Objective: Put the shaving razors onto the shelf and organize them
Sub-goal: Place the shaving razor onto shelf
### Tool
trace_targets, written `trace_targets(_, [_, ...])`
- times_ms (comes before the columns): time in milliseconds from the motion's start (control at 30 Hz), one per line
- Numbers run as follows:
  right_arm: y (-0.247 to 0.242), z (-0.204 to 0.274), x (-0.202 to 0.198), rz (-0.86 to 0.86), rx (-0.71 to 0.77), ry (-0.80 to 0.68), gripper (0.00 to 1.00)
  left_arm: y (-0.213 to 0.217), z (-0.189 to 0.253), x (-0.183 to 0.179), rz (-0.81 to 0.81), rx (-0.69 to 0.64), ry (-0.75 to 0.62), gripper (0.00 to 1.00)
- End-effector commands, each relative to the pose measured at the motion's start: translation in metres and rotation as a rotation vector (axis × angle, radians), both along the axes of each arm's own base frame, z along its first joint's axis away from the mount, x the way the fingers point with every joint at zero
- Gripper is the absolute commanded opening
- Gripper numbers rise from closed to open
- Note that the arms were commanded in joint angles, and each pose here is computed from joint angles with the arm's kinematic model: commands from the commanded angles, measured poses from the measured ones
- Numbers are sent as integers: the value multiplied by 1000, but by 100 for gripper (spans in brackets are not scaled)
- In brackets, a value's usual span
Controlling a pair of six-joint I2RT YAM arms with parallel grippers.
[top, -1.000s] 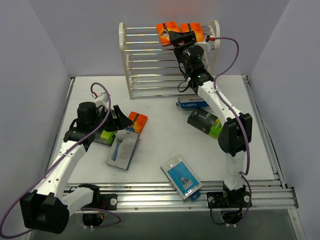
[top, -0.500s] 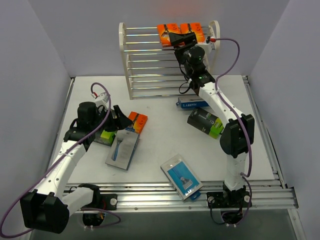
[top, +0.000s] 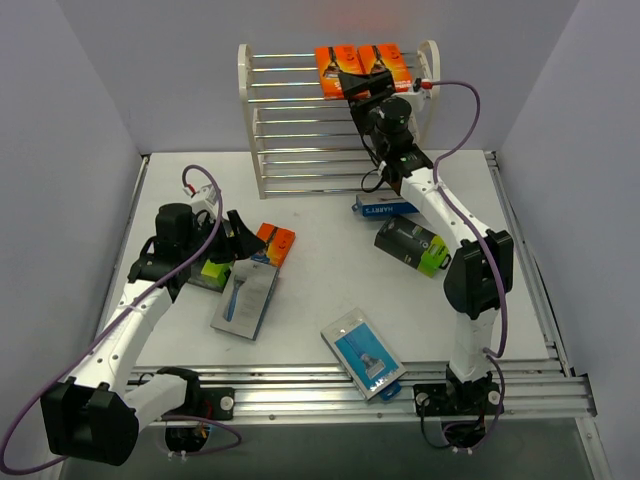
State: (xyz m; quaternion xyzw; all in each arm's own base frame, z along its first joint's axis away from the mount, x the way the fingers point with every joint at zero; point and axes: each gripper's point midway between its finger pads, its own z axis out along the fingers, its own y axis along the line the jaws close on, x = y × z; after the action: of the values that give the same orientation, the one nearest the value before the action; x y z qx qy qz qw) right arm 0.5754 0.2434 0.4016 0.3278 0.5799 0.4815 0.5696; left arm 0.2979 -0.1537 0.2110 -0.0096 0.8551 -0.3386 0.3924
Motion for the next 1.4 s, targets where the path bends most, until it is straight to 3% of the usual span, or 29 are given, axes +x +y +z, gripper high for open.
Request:
trace_targets(0, [-11, 30, -13, 5, 28, -53, 74, -3, 6, 2, -23, 1, -30, 84])
trace_targets(867, [1, 23, -26, 94, 5, -41, 74, -3, 5, 3, -25, 0, -29, 84])
trace_targets(1133, [-3, 34, -75, 183, -35, -68, 77, 6, 11, 3, 4, 33, -56, 84])
trace_targets(1367, [-40, 47, -150, 246, -122, -106, 79, 14, 10, 6, 32, 57, -57, 85])
